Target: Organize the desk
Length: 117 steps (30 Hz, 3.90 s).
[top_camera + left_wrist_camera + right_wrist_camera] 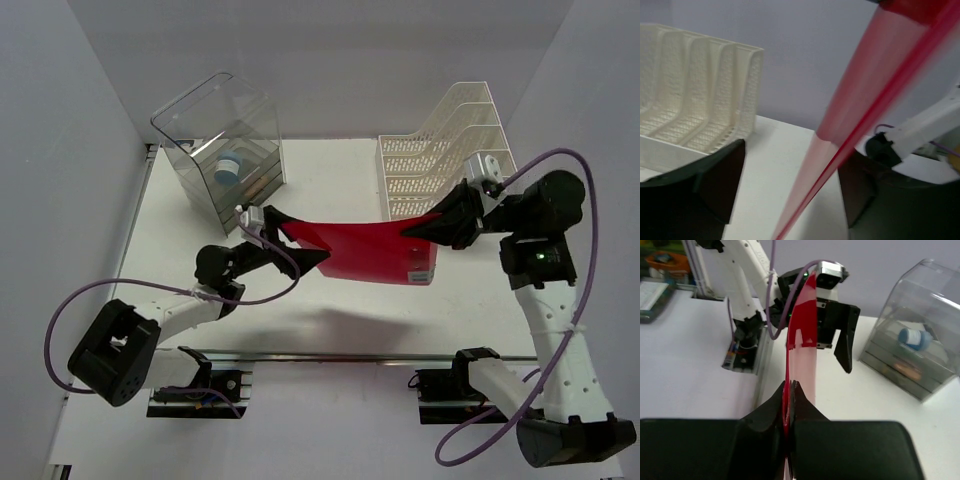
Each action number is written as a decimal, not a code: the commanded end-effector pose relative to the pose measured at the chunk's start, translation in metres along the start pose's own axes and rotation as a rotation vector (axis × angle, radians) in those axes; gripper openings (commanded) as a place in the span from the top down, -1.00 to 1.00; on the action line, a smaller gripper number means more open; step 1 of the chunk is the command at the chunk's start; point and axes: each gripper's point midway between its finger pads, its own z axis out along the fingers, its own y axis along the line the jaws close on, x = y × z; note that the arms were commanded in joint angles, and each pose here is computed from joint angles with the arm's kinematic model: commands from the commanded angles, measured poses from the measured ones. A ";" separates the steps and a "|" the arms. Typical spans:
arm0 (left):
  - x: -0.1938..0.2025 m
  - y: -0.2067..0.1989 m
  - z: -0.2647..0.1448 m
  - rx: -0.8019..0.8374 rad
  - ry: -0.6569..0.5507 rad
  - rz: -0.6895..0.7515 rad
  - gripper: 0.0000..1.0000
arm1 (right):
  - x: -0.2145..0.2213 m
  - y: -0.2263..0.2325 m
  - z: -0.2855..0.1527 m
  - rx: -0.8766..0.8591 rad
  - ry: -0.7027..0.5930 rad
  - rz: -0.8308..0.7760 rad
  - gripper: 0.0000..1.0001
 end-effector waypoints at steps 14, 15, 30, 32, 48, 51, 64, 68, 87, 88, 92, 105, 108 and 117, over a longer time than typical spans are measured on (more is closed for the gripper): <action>-0.013 -0.055 0.024 0.268 0.000 -0.052 0.94 | -0.002 0.008 -0.001 -0.077 0.020 0.037 1.00; -0.014 -0.060 0.024 0.278 -0.003 -0.060 1.00 | -0.002 0.006 -0.001 -0.073 0.014 0.042 1.00; -0.030 -0.033 0.022 -0.019 0.117 -0.083 1.00 | 0.023 -0.067 -0.023 0.354 0.130 0.037 -0.78; -0.027 -0.022 0.020 -0.067 0.150 -0.009 1.00 | 0.033 -0.078 -0.035 0.446 0.188 0.032 -0.78; -0.050 0.070 0.038 -0.393 0.300 0.335 1.00 | 0.087 -0.071 -0.094 0.868 0.359 0.006 0.76; -0.066 0.069 0.061 -0.338 0.262 0.349 1.00 | 0.126 -0.049 -0.080 0.747 0.370 0.066 1.00; -0.082 0.082 0.148 -0.100 0.120 0.402 1.00 | 0.255 0.041 -0.043 0.252 0.384 -0.014 1.00; -0.073 0.090 0.168 -0.049 0.079 0.362 1.00 | 0.268 0.019 -0.055 0.359 0.445 0.042 1.00; -0.034 0.109 0.207 0.155 0.072 0.261 1.00 | 0.276 0.010 -0.067 0.418 0.512 0.063 0.99; -0.030 0.110 0.209 0.163 0.076 0.240 1.00 | 0.276 0.009 -0.067 0.421 0.512 0.061 0.99; -0.016 0.118 0.218 0.243 0.078 0.184 1.00 | 0.276 0.008 -0.068 0.424 0.514 0.060 0.98; 0.015 0.147 0.228 0.226 0.032 0.164 1.00 | 0.277 0.009 -0.068 0.427 0.513 0.068 0.97; 0.016 0.149 0.231 0.226 0.003 0.133 1.00 | 0.277 0.008 -0.069 0.429 0.513 0.063 0.97; 0.025 0.160 0.235 0.211 -0.021 0.104 1.00 | 0.276 0.007 -0.069 0.432 0.515 0.059 0.96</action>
